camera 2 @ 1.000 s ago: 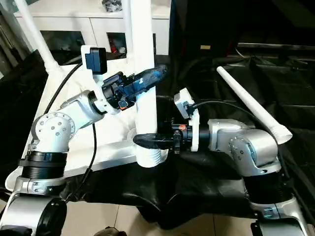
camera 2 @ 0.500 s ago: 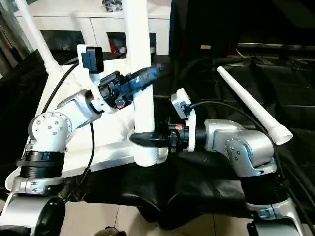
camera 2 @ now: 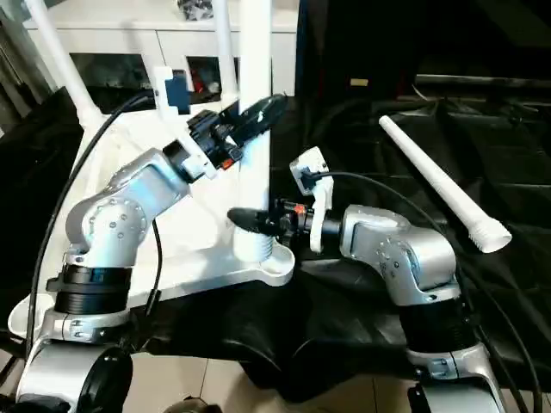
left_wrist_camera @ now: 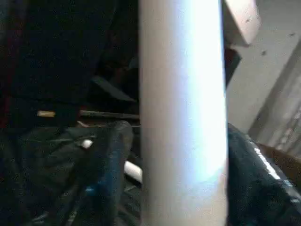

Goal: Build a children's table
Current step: Pick table leg

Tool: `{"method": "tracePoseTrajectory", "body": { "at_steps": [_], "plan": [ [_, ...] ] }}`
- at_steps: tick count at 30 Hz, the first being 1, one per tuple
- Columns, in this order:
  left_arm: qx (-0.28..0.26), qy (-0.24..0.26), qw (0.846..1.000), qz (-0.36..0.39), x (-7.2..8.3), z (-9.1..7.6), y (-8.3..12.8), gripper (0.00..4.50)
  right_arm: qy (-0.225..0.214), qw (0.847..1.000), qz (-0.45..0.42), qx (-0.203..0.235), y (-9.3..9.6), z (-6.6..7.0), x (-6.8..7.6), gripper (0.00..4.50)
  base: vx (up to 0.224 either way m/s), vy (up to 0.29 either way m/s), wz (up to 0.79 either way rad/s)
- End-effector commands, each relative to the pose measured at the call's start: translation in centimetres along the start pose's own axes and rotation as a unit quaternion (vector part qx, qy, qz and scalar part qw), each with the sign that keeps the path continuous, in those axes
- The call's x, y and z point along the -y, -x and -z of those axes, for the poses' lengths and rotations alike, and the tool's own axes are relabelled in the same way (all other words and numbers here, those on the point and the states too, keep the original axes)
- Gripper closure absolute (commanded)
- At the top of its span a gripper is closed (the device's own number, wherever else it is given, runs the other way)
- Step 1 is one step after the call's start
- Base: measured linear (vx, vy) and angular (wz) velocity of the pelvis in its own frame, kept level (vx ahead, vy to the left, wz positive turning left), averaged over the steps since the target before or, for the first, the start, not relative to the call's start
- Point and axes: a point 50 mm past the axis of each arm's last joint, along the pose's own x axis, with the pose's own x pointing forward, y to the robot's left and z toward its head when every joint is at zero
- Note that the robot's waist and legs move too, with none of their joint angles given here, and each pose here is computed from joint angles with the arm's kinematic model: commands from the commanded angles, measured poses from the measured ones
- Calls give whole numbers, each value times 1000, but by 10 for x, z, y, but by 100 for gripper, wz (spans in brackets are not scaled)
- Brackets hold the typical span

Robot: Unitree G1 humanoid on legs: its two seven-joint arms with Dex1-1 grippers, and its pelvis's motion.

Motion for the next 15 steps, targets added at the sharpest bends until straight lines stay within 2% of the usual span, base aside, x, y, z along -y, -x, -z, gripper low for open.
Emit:
{"method": "tracePoseTrajectory", "body": {
  "at_steps": [1, 2, 4, 8, 10, 13, 15],
  "plan": [
    [-26, -42, 997, -55, -10, 5, 0, 187, 46, 998, -28, 30, -5, -21, -12, 261, 0, 0, 0],
    [-29, -60, 996, -62, -11, 6, 0, 213, 48, 998, -26, 31, -5, -22, -13, 261, 0, 0, 0],
    [-29, -71, 995, -63, -11, 7, 0, 228, 49, 998, -25, 32, -5, -22, -13, 261, 0, 0, 0],
    [-25, -64, 995, -73, -12, 8, 0, 247, 54, 998, -18, 31, -4, -23, -13, 261, 0, 0, 0],
    [-21, -57, 995, -74, -11, 7, 0, 249, 60, 998, -8, 31, -3, -24, -12, 191, 0, 0, 0],
    [-13, -44, 997, -64, -10, 6, -1, 252, 38, 999, 12, 32, -2, -26, -4, 182, 0, 0, 0],
    [-11, -40, 997, -59, -9, 5, -1, 255, 36, 999, 14, 29, -1, -26, -3, 155, 0, 0, 0]
  ]
}}
